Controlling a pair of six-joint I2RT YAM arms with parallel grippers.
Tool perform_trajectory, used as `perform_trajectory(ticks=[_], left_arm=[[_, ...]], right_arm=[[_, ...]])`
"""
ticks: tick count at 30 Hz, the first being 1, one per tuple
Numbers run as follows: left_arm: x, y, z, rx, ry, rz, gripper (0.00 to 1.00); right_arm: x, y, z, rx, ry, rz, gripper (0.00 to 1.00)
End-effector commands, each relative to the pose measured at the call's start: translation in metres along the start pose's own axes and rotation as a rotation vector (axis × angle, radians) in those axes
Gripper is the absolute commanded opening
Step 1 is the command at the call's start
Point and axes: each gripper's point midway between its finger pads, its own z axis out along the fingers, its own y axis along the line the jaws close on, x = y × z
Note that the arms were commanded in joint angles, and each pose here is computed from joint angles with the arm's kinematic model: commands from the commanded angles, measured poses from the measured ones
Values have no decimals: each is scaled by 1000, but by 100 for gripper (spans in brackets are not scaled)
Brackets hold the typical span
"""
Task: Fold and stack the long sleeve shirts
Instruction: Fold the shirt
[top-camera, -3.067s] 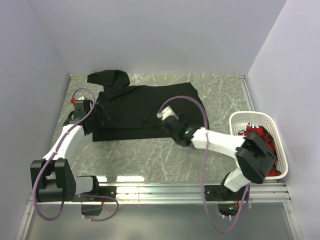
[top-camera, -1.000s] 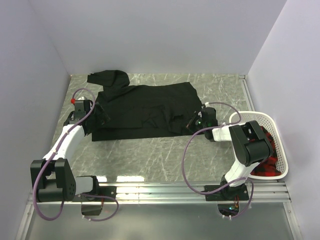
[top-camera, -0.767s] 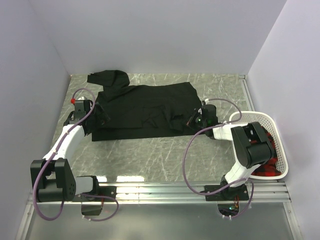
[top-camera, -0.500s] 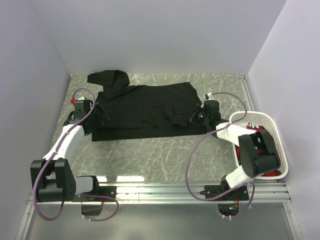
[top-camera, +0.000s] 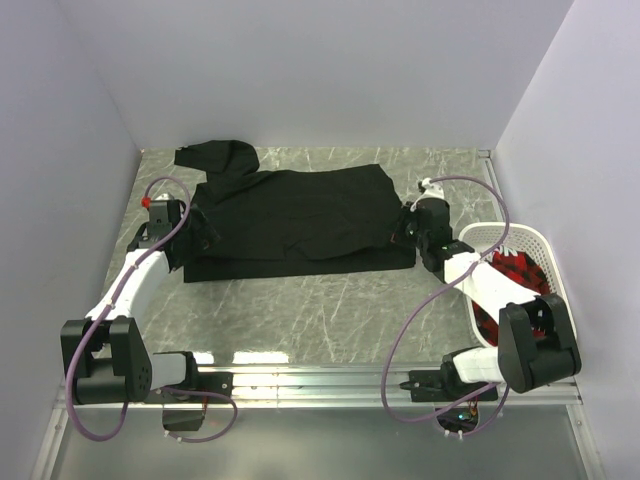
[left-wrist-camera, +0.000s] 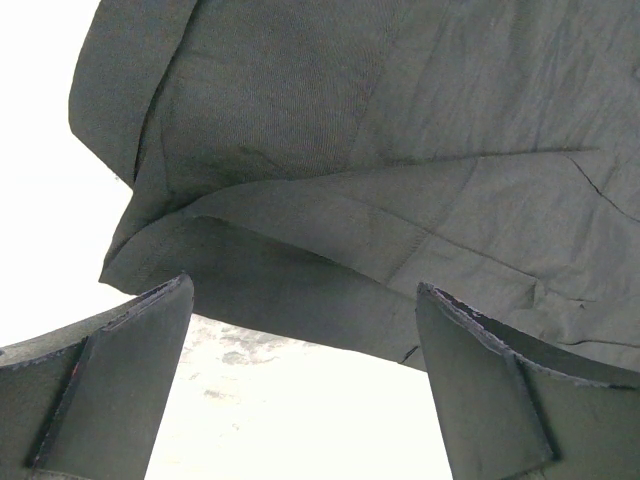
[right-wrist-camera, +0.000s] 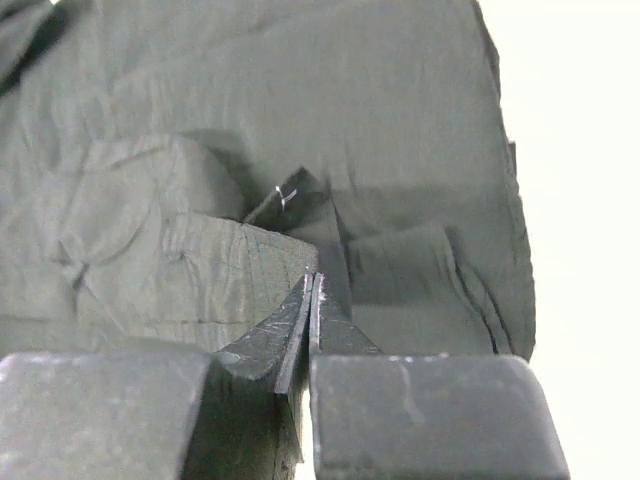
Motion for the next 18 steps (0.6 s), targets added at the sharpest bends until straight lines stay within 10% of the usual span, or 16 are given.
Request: perform_trajectory(ticks=[1, 18], left_arm=[[-2, -5, -1, 28, -18, -7, 99], [5, -30, 23, 101, 49, -243, 78]], right_arm=[[-8, 13, -3, -19, 9, -45, 0], [41, -16, 9, 128, 160, 70, 0]])
